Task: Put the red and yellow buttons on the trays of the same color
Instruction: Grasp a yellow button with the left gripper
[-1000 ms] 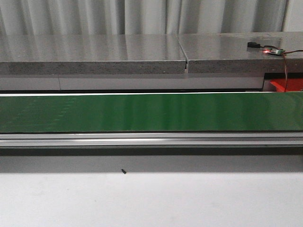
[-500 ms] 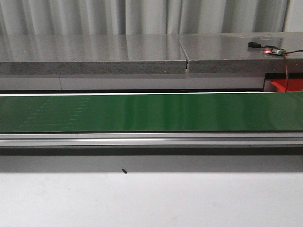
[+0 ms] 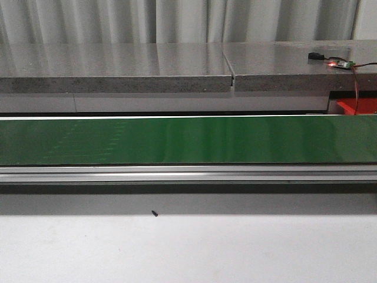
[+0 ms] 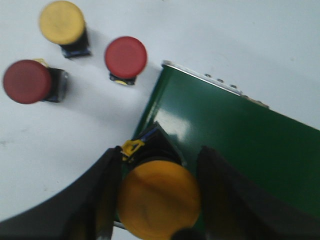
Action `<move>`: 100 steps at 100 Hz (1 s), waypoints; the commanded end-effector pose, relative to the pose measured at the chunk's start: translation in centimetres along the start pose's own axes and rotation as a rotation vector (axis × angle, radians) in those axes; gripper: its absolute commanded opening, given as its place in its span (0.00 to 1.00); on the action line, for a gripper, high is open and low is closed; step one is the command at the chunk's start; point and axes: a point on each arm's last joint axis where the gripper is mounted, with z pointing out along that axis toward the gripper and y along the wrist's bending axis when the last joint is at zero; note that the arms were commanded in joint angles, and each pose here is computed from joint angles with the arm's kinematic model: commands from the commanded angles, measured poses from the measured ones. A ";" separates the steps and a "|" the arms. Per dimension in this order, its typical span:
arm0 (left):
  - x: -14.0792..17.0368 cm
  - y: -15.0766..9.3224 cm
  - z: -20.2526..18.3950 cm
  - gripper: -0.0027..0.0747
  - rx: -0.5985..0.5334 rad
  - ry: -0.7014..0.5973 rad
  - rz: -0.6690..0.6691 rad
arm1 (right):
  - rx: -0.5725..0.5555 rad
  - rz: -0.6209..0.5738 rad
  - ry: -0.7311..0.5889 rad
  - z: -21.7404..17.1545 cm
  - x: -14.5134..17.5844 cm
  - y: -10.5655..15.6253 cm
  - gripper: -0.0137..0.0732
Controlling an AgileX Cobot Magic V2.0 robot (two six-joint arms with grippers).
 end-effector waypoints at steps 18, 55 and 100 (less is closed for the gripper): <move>0.8 -1.6 -0.9 0.34 0.033 0.003 0.031 | 0.003 -0.010 -0.087 -0.4 -1.3 0.0 0.08; 0.8 -1.5 0.2 0.51 0.033 0.052 0.027 | 0.003 -0.010 -0.087 -0.4 -1.3 0.0 0.08; 0.5 -1.8 -1.5 0.76 0.053 -0.054 0.026 | 0.003 -0.010 -0.087 -0.4 -1.3 0.0 0.08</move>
